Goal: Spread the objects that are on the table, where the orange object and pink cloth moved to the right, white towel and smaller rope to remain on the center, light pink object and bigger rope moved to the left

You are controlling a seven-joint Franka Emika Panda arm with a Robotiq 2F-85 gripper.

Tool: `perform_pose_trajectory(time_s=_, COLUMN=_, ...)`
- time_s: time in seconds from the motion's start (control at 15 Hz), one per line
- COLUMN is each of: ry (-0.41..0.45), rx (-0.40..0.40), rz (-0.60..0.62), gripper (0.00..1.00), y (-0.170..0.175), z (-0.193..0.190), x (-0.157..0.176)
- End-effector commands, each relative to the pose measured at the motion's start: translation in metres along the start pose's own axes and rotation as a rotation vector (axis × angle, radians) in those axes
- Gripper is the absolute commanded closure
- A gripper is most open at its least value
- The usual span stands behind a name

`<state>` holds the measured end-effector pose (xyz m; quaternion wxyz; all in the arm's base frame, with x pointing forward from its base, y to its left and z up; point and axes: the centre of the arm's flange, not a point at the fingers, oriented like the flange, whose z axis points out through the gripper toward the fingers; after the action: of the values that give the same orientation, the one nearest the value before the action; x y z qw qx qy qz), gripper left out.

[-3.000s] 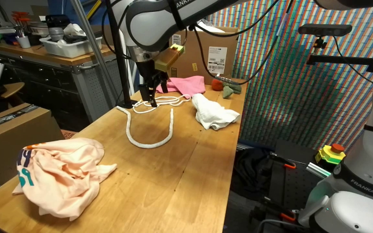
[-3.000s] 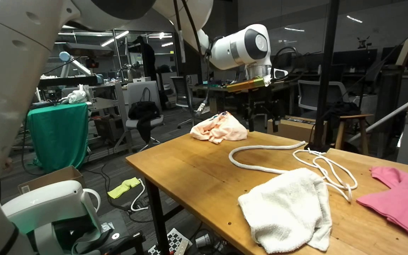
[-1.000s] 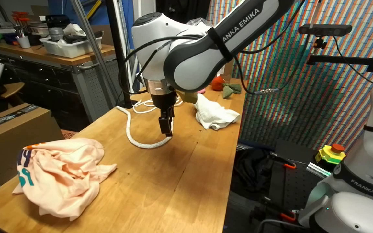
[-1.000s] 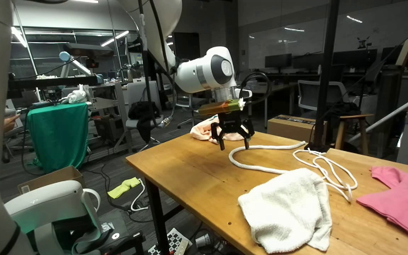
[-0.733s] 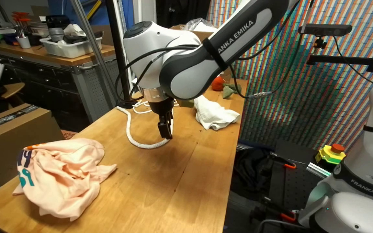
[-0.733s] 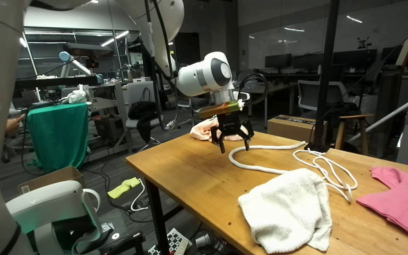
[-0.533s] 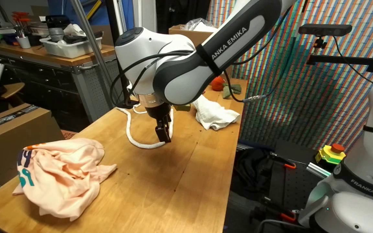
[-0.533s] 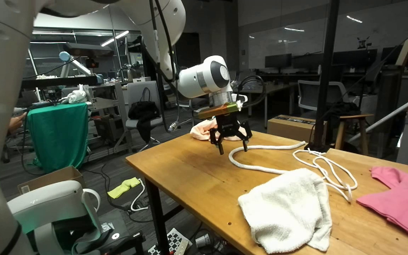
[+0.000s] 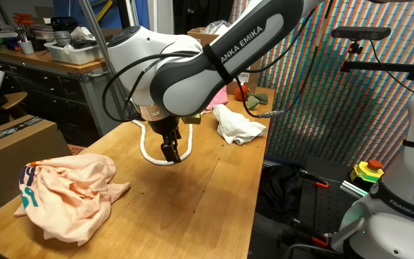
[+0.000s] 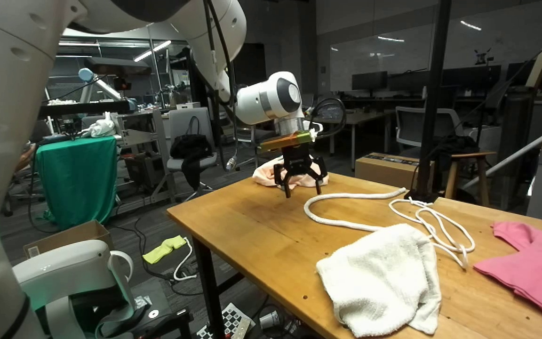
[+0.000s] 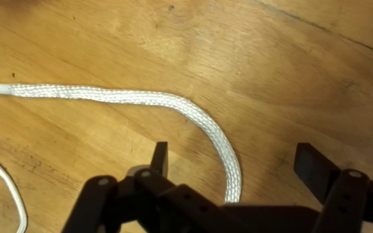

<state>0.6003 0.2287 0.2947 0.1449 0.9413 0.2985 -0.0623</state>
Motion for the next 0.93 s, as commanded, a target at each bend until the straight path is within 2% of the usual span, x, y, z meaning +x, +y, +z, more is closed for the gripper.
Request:
perform_pose_trajectory(time_s=0.0, ry=-0.001, rx=0.087, rz=-0.030, gripper=0.00, y=0.011, z=-0.014, x=0.011)
perform_pose_trajectory(time_s=0.4, ry=0.005, rx=0.194, rz=-0.113, gripper=0.00, y=0.019, z=-0.007, x=0.009)
perform_pose_trajectory(time_s=0.87, ry=0.014, rx=0.182, rz=-0.117, gripper=0.00, y=0.015, z=0.020, x=0.009)
